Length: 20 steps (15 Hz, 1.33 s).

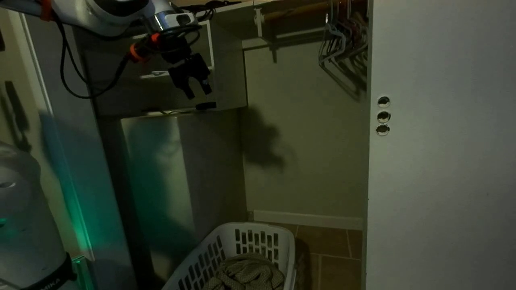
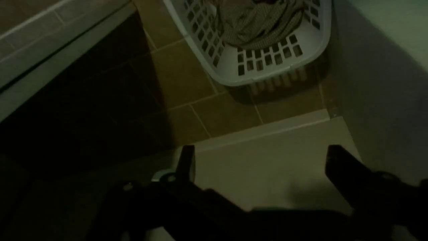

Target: Put the black object on the bottom shelf.

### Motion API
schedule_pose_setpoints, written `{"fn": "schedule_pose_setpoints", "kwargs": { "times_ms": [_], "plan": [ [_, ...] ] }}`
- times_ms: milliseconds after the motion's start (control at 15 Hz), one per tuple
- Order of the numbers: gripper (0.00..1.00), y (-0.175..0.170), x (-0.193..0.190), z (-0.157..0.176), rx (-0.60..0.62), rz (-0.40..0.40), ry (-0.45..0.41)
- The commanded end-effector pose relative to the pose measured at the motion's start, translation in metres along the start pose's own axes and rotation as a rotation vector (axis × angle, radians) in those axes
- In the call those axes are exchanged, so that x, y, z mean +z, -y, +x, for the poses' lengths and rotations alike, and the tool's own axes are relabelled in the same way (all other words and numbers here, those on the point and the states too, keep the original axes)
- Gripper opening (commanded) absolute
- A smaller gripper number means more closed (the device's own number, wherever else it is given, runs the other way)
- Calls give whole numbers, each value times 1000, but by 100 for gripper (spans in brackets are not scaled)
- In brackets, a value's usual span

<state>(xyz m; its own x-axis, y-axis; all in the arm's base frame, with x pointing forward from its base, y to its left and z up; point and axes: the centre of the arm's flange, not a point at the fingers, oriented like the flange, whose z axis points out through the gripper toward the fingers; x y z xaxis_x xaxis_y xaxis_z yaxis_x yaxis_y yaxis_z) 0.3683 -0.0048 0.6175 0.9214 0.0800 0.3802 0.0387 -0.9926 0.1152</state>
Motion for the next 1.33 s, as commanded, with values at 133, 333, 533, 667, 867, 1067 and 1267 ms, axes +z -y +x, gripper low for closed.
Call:
{"fn": "schedule_pose_setpoints", "kwargs": {
  "times_ms": [133,333,533,667,867,1067,1267],
  "plan": [
    [100,38,-42,55,-38,114,-255],
    [100,61,-51,73,-93,174,-324],
    [100,63,-49,59,-88,142,-301],
    [100,62,-47,59,-86,140,-298],
    [100,57,-45,52,-64,149,-291],
    [100,65,-59,60,-80,215,-454],
    [100,75,-84,70,-91,273,-608]
  ]
}}
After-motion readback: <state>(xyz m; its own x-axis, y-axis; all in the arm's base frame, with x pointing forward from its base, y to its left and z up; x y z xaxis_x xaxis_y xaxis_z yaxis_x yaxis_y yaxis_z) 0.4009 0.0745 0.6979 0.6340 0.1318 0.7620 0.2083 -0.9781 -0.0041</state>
